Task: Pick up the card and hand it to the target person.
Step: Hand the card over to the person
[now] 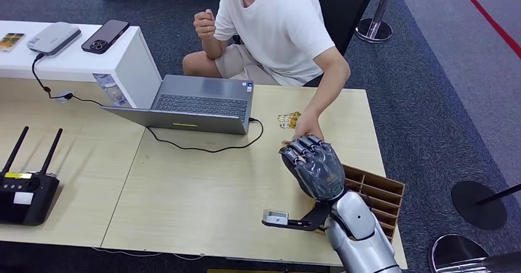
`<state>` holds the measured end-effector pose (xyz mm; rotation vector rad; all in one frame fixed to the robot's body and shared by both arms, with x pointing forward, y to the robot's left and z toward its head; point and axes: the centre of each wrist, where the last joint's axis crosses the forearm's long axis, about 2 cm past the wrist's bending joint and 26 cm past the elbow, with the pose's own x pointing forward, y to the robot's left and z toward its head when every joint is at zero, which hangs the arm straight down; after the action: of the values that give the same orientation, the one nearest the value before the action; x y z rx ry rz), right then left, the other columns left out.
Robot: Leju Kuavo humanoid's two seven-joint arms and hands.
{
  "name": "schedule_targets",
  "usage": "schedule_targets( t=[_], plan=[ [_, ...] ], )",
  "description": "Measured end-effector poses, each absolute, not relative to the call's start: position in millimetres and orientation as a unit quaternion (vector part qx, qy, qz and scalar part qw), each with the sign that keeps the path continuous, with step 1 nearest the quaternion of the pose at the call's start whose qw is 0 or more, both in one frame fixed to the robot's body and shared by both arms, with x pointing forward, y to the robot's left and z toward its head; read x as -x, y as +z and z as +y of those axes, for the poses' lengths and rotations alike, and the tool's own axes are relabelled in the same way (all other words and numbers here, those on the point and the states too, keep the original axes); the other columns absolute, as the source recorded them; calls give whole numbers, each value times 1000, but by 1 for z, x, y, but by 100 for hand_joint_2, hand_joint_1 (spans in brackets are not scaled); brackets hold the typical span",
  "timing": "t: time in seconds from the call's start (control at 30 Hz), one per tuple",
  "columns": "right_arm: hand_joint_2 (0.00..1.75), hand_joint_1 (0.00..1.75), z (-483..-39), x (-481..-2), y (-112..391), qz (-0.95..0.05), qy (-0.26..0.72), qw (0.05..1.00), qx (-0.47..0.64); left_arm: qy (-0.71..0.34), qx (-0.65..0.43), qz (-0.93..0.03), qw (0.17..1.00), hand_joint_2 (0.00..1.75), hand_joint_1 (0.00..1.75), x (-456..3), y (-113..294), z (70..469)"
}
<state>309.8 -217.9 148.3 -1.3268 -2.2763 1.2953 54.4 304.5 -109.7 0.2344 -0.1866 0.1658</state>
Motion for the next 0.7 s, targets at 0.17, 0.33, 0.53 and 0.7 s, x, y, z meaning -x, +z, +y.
schedule_targets(
  t=[0.17, 0.33, 0.53, 0.7],
  plan=[
    [175, 0, -214, -315, 150, -772, 436, 106, 450, 80, -117, -95, 985, 0, 0, -54, -110, 305],
    [175, 0, -214, -317, 150, -772, 436, 109, 450, 85, -118, -96, 985, 0, 0, -54, -110, 305],
    [175, 0, -211, -318, 150, -775, 435, 111, 445, 87, -121, -94, 984, 0, 0, -54, -110, 305],
    [175, 0, -212, -319, 150, -775, 436, 109, 443, 86, -121, -95, 984, 0, 0, -54, -110, 305]
  ],
)
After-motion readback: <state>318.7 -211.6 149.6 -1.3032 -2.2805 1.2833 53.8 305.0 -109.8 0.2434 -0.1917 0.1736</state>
